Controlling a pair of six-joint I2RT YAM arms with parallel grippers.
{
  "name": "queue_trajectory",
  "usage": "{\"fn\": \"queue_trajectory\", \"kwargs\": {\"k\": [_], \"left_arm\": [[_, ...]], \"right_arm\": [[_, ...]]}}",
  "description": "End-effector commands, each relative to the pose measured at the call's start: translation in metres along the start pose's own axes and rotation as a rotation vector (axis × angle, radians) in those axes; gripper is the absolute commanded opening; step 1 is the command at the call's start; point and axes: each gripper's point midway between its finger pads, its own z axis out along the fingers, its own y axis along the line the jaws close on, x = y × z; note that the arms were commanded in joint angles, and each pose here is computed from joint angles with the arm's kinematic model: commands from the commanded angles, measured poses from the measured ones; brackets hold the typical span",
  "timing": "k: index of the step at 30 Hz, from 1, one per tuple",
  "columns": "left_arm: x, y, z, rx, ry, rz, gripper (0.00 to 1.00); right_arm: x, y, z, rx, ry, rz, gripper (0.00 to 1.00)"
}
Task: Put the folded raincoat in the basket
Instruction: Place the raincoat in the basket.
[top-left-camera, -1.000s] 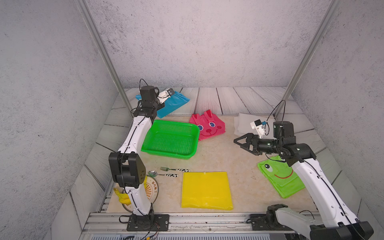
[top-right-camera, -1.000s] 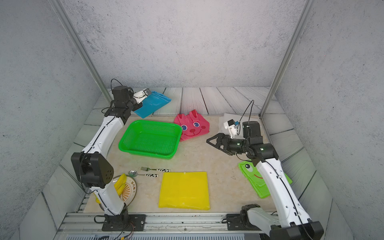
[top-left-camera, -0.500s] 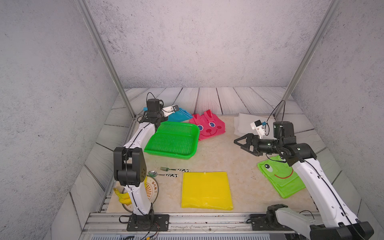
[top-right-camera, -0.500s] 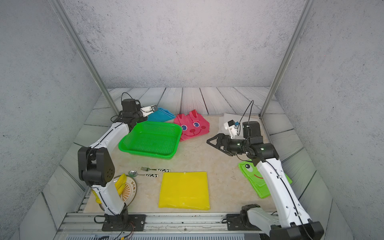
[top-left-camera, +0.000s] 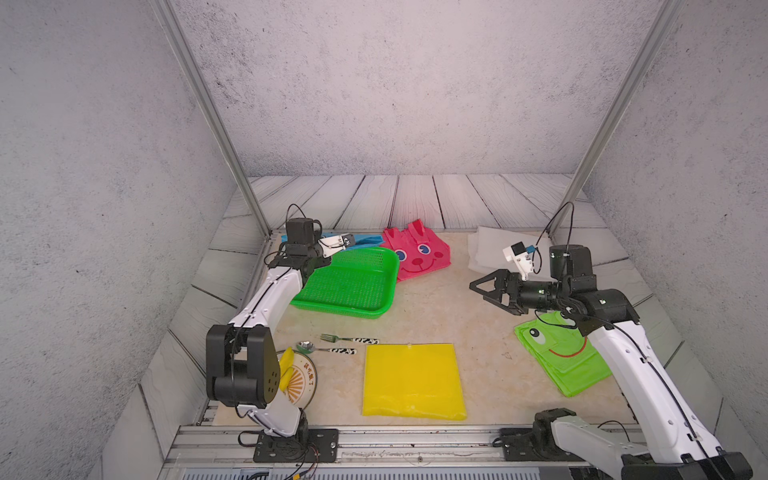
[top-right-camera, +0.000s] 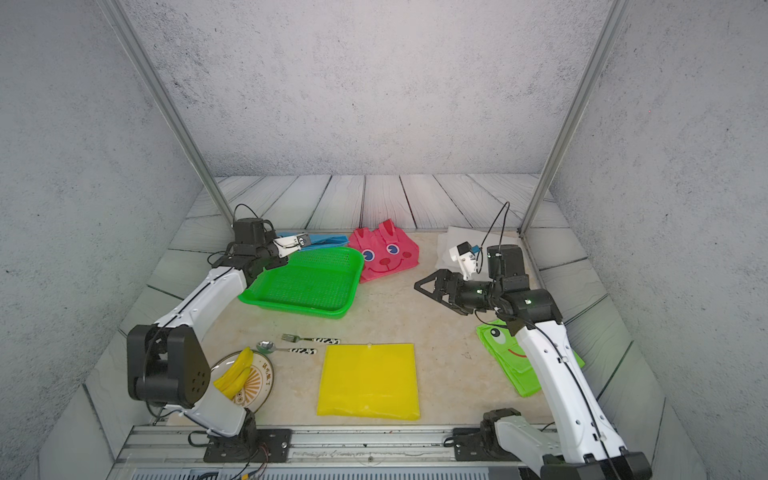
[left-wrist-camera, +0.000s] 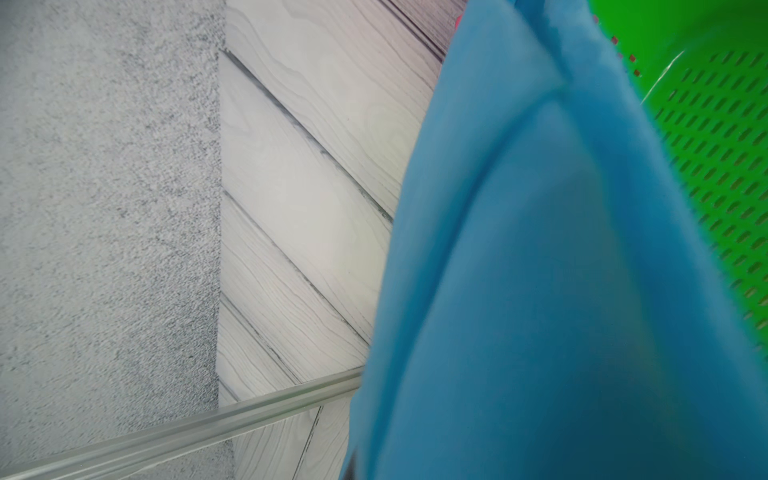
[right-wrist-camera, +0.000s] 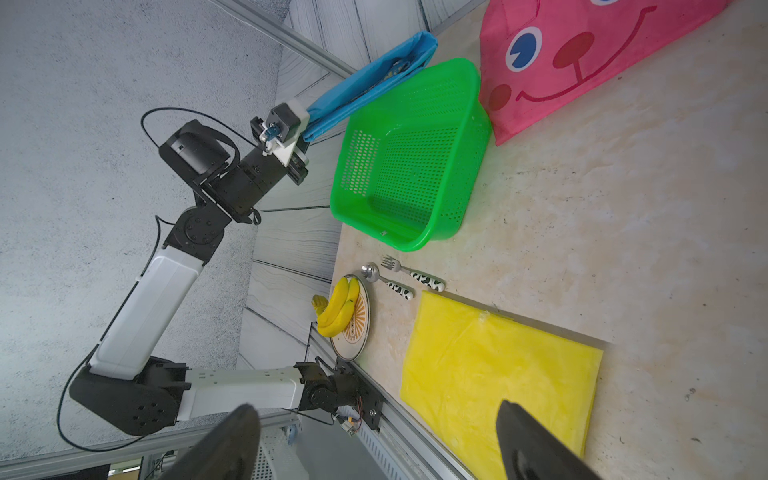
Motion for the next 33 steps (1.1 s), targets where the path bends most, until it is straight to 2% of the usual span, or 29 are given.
{"fn": "queue_trajectory", "kwargs": {"k": [1,7,12,18,23,27,33], "left_arm": [[0.017,-0.039,-0.004,0.079,0.074,-0.023,0.00],[0.031,-0.082,0.004,0.136,0.138,-0.153,0.00],[0.037,-0.106,0.019,0.136,0.161,-0.225,0.00],[0.035,-0.128,0.024,0.173,0.191,-0.285,0.10],[0.021,-0.131,0.007,0.244,0.156,-0.355,0.46],[-0.002,-0.138,-0.025,0.405,0.090,-0.414,0.80],[-0.033,-0.122,-0.072,0.519,-0.034,-0.494,0.84]], "right_arm": [[-0.001,0.006,-0.003,-0.019,-0.022,-0.007,0.93],[-0.005,0.010,-0.001,-0.054,-0.028,0.013,0.93],[-0.005,0.013,-0.002,-0.069,-0.037,0.016,0.93],[-0.003,0.013,-0.004,-0.064,-0.037,0.014,0.93],[-0.004,0.008,-0.001,-0.051,-0.029,0.031,0.93],[-0.006,0.001,0.004,-0.034,-0.022,0.053,0.93],[-0.004,-0.018,0.033,0.043,0.049,0.107,0.93]]}}
